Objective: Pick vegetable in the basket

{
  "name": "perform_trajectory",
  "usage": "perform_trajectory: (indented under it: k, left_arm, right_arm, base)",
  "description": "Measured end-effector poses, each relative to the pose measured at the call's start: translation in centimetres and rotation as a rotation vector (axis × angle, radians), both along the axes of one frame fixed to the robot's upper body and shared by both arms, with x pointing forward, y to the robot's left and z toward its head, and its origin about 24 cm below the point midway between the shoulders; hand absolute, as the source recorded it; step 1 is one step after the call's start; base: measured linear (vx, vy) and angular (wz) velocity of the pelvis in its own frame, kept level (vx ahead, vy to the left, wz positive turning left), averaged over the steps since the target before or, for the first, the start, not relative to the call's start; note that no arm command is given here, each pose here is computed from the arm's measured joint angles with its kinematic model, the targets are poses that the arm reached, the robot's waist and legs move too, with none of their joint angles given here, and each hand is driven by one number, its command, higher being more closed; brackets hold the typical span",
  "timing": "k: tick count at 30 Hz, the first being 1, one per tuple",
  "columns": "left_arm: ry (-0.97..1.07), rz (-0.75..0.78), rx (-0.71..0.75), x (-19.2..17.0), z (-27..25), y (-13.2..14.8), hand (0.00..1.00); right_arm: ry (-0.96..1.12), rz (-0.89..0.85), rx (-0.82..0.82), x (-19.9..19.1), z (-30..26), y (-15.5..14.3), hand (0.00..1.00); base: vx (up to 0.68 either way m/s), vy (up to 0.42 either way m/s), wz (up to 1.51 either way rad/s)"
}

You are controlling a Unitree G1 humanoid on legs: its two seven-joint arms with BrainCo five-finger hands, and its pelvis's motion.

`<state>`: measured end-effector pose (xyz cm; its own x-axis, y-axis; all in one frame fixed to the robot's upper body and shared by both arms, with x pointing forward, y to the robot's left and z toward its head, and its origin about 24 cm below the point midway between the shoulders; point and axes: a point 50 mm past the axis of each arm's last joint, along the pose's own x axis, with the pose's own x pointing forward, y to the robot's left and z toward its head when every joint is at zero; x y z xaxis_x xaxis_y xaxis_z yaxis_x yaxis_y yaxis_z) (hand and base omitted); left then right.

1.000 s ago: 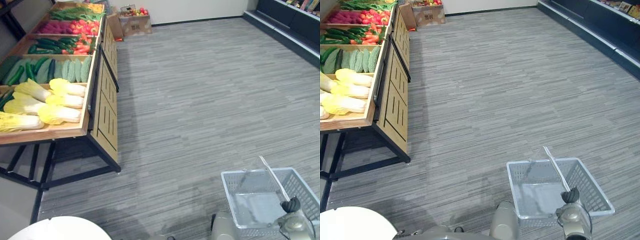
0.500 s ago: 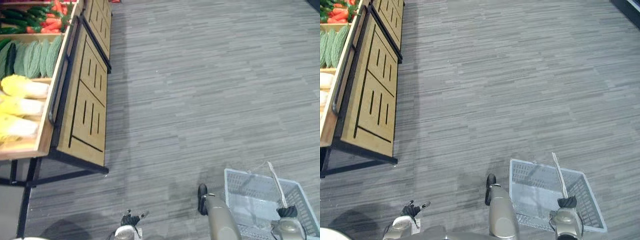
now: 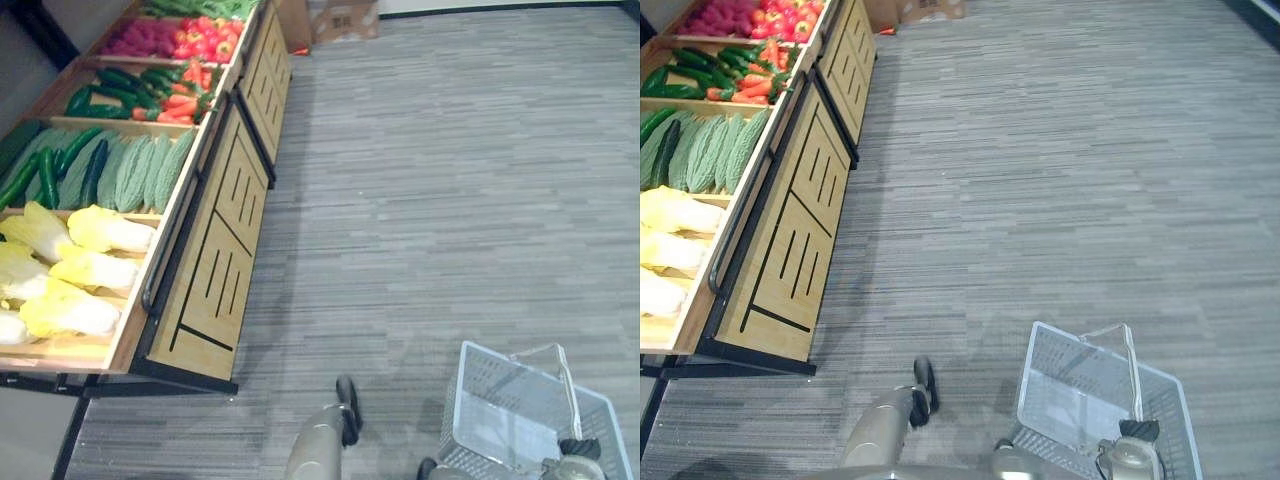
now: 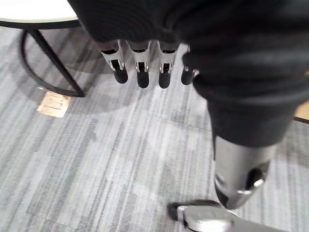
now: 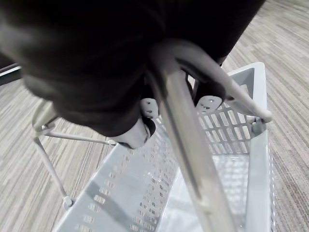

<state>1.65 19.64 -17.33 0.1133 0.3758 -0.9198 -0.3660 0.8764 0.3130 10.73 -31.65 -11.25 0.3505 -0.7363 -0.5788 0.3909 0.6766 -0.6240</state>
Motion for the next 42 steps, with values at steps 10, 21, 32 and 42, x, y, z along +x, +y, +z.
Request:
perform_trajectory:
  k: [10, 21, 32, 42]
  left_arm:
    - [-0.005, -0.072, 0.071, 0.8, 0.5, 2.5, 0.0]
    - [-0.199, -0.06, 0.1, 7.2, 1.6, 2.5, 0.0]
    - [-0.135, 0.195, 0.047, 4.3, 0.7, 1.2, 0.0]
    - [-0.149, 0.186, 0.113, 5.6, 1.1, 1.3, 0.0]
  right_arm:
    - [0.03, 0.032, 0.122, -0.1, -2.1, 3.7, 1.0]
    - [0.032, -0.2, 0.102, -4.1, -2.0, 2.3, 1.0]
    - [-0.044, -0.383, 0.111, -4.1, -1.7, 1.6, 1.0]
    - [-0.129, -0.564, 0.173, -2.5, -1.6, 0.8, 1.0]
  base:
    - [0.54, 0.243, 0.55]
    - [0.44, -0.04, 1.46]
    - [0.41, -0.336, 0.81]
    - [0.0, 0.045, 0.72]
